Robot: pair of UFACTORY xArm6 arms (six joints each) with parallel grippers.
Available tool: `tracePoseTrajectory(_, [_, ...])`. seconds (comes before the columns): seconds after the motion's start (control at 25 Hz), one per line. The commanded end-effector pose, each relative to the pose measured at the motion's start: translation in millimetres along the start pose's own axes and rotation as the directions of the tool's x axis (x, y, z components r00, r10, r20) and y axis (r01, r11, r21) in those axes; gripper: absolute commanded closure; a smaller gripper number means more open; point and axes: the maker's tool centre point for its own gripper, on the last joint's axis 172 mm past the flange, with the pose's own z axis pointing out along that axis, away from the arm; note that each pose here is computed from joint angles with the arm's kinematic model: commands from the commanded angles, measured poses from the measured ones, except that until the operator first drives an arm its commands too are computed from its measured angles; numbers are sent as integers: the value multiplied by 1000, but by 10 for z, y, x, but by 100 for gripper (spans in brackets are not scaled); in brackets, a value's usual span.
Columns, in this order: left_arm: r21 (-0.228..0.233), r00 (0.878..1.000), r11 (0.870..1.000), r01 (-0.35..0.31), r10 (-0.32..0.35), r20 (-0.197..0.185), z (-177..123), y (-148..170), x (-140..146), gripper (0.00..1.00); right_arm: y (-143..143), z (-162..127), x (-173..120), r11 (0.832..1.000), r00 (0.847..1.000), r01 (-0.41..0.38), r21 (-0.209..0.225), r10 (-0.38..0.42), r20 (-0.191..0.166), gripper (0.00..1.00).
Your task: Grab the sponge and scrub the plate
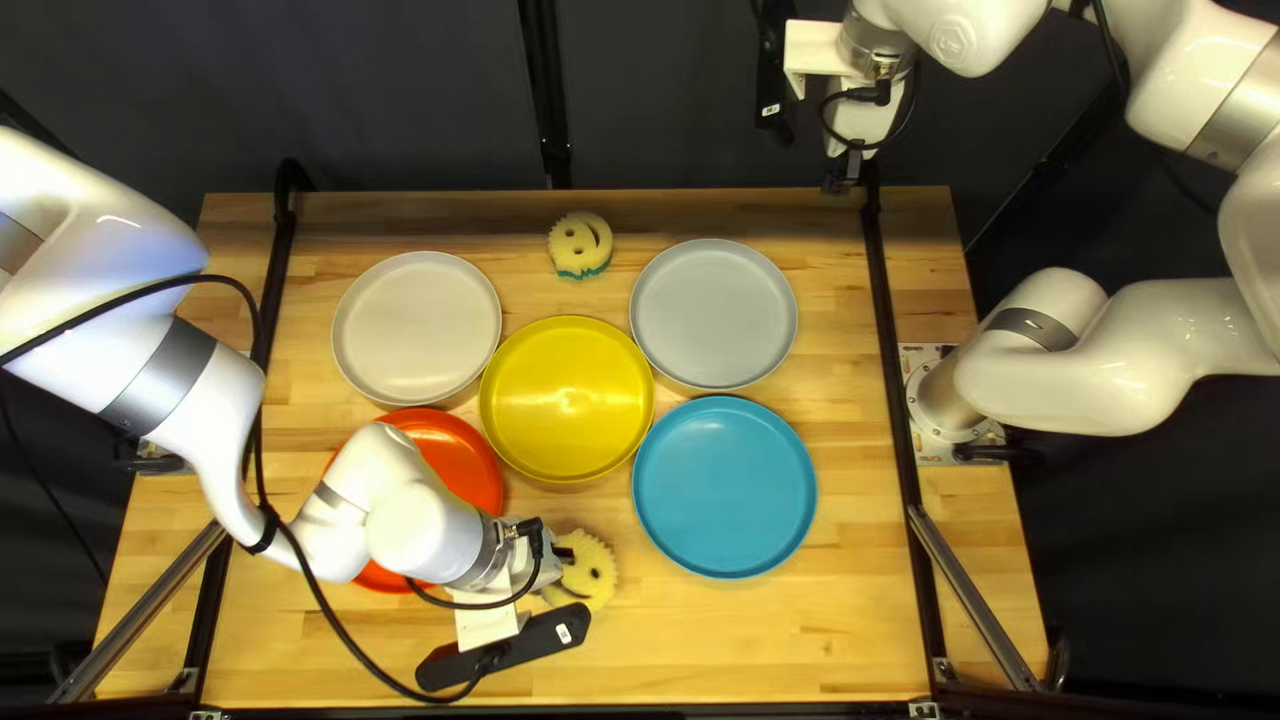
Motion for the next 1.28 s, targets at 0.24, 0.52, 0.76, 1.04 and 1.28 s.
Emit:
tracePoseTrajectory(0.24, [-33, 996, 996, 79, -77, 41, -527, -212, -1004, 0, 0, 0, 0, 1000, 1000, 0, 0, 0, 0, 0])
tracePoseTrajectory(0.52, [-75, 986, 983, 165, -162, 40, -916, -236, -2120, 0, 0, 0, 0, 1000, 1000, 0, 0, 0, 0, 0])
tracePoseTrajectory(0.76, [-123, 969, 961, 248, -246, 28, -1327, -62, -3018, 0, 0, 0, 0, 1000, 1000, 0, 0, 0, 0, 0])
tracePoseTrajectory(1.04, [-129, 936, 928, 351, -348, 47, -1923, 320, -3498, 0, 0, 0, 0, 1000, 1000, 0, 0, 0, 0, 0])
tracePoseTrajectory(1.28, [-125, 913, 905, 407, -404, 48, -2071, 446, -3530, 0, 0, 0, 0, 1000, 1000, 0, 0, 0, 0, 0])
